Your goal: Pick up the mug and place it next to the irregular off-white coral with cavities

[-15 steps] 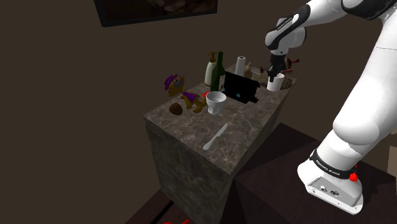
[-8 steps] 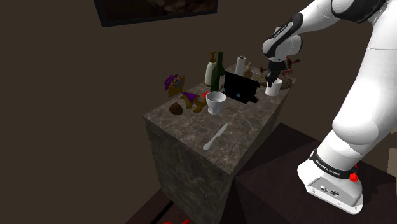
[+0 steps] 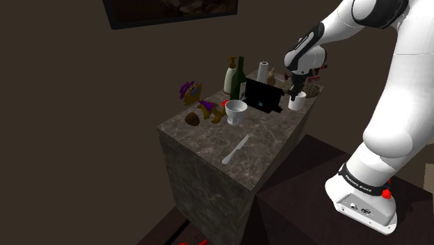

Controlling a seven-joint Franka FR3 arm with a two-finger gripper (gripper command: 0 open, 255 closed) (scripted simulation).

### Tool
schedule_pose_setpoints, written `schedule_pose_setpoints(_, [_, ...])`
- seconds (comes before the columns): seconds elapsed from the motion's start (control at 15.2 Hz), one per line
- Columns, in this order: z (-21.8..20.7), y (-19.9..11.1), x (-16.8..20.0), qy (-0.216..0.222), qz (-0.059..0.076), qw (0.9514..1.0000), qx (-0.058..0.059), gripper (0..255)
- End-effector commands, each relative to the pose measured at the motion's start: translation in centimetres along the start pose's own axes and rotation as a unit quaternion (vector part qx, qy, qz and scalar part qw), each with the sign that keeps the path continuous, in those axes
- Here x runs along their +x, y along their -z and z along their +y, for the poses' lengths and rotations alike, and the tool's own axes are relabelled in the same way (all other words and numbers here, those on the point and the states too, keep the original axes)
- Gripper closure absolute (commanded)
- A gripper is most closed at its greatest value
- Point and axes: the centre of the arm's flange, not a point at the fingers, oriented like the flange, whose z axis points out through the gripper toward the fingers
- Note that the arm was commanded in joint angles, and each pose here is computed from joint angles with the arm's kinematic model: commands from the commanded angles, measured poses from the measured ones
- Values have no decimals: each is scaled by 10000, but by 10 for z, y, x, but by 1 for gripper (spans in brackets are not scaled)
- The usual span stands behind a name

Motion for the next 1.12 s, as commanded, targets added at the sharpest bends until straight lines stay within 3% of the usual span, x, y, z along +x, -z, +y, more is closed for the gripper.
schedule_pose_setpoints(0.0, [1, -2, 0, -1, 4, 10000, -2, 255])
schedule_pose_setpoints(0.4, [1, -2, 0, -1, 4, 10000, -2, 255])
schedule_pose_setpoints(0.46, [1, -2, 0, -1, 4, 10000, -2, 0])
schedule_pose_setpoints(0.79, [1, -2, 0, -1, 4, 10000, -2, 0])
schedule_pose_setpoints(1.06, [1, 48, 0, -1, 4, 10000, -2, 0])
